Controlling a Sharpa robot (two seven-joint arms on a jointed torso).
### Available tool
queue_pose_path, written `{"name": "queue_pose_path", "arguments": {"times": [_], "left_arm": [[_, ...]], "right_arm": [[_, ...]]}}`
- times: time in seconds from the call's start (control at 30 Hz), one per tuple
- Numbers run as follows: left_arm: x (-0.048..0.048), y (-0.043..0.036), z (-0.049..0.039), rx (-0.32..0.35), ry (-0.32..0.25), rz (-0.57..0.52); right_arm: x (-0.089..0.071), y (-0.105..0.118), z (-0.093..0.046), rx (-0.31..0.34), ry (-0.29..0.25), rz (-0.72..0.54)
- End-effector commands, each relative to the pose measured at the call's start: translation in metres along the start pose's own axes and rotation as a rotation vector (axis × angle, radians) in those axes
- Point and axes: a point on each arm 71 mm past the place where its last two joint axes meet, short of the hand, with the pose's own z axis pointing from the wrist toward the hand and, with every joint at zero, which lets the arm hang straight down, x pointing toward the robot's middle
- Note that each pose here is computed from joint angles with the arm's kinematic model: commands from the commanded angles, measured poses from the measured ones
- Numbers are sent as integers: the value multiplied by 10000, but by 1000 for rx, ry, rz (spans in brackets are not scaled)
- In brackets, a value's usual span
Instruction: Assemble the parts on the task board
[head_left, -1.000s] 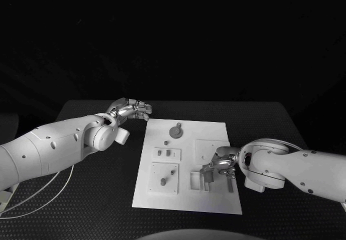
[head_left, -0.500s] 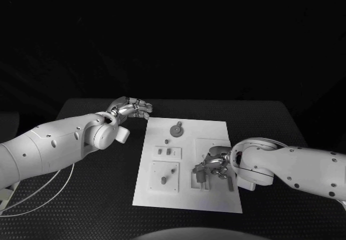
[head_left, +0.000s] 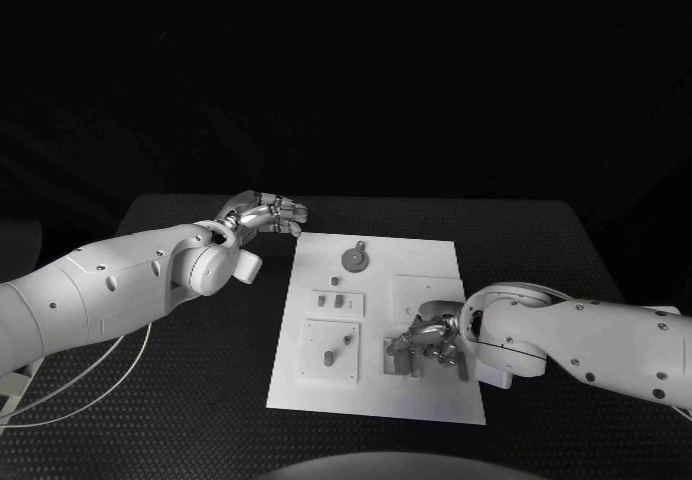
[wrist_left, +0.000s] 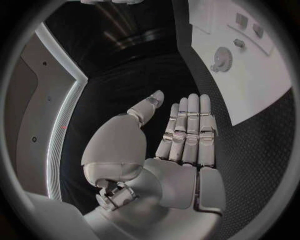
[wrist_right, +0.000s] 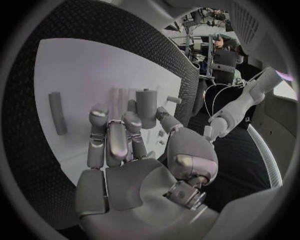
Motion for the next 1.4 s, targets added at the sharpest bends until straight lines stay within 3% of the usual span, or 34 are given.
{"name": "queue_pose_path", "arguments": {"times": [0.03, 0.6, 1.4], "left_arm": [[22, -16, 4, 8, 15, -10], [15, -13, -1, 6, 15, -10], [14, -12, -4, 3, 18, -11]], "right_arm": [[17, -2, 9, 2, 5, -12], [14, -18, 49, 8, -23, -3], [46, 2, 73, 7, 6, -15]]}}
